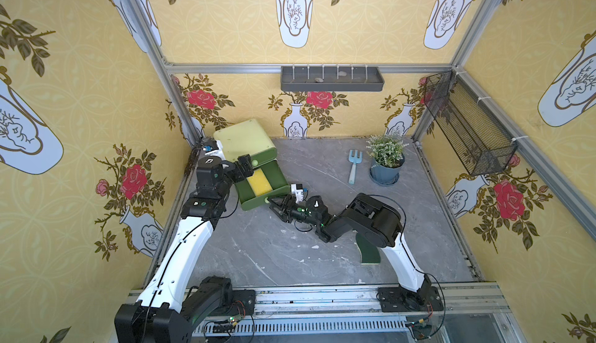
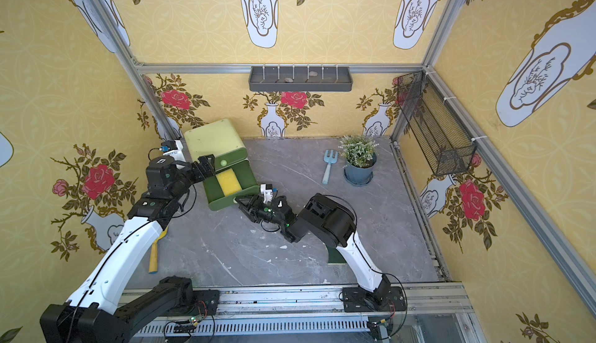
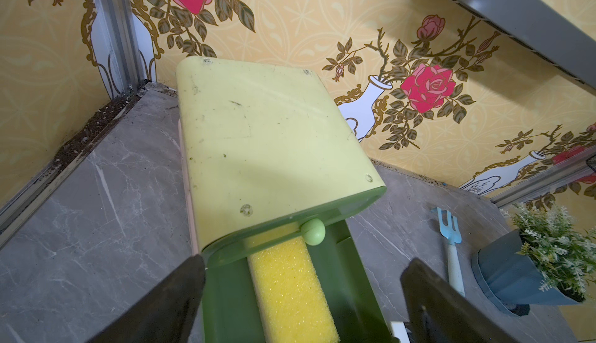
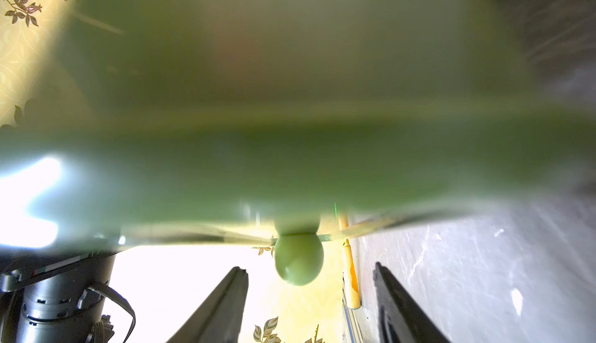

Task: Take the sponge out of the drawer
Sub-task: Open the drawer in the storage box, then pick up the sponge from the drawer.

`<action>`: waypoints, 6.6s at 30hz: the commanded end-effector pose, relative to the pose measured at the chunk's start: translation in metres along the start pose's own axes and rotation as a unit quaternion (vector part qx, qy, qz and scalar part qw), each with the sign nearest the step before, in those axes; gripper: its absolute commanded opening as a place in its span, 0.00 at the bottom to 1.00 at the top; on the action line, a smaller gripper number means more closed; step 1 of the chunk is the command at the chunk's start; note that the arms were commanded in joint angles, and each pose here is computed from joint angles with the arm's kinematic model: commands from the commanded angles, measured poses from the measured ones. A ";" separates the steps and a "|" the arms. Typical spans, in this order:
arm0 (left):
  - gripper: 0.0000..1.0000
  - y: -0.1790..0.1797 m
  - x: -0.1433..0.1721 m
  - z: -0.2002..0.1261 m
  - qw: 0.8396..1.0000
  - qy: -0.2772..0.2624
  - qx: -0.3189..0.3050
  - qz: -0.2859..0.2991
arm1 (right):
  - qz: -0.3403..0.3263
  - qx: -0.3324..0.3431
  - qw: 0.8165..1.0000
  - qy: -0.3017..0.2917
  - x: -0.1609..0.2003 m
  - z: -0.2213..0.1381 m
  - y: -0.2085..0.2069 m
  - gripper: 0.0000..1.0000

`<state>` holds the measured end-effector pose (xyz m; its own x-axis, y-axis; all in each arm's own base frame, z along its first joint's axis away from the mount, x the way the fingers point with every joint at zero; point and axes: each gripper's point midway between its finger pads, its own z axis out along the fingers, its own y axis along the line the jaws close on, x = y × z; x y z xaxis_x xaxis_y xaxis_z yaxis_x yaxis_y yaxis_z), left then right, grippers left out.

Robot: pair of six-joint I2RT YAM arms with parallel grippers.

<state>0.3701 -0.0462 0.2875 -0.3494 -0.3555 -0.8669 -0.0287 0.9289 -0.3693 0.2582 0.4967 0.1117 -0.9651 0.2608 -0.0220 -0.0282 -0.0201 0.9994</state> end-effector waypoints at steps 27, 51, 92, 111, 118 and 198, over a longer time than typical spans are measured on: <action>1.00 0.001 -0.005 -0.001 1.000 -0.014 0.000 0.006 | -0.233 0.140 0.959 -0.086 -0.011 -0.060 0.039 0.85; 1.00 0.017 -0.016 -0.012 0.998 -0.049 -0.040 0.000 | -0.503 0.328 0.800 0.016 -0.035 -0.022 0.092 0.94; 1.00 0.037 -0.022 -0.022 0.993 -0.077 -0.084 -0.011 | -0.519 0.383 0.751 0.139 -0.067 0.072 0.026 0.98; 1.00 0.036 -0.021 -0.020 0.994 -0.073 -0.082 -0.011 | -0.516 0.365 0.765 0.126 -0.077 0.078 0.022 0.82; 1.00 0.035 -0.020 -0.019 0.994 -0.071 -0.079 -0.011 | -0.520 0.344 0.774 0.110 -0.076 0.078 0.041 0.73; 1.00 0.035 -0.019 -0.017 0.995 -0.067 -0.074 -0.014 | -0.438 0.246 0.861 0.083 -0.079 0.064 0.078 0.00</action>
<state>0.3574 -0.0040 0.2946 -0.2314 -0.3819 -0.8948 -0.1873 0.9200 -0.3443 0.3429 0.5304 0.1655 -0.6862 -0.2393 -0.6869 -0.6721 0.5697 0.4729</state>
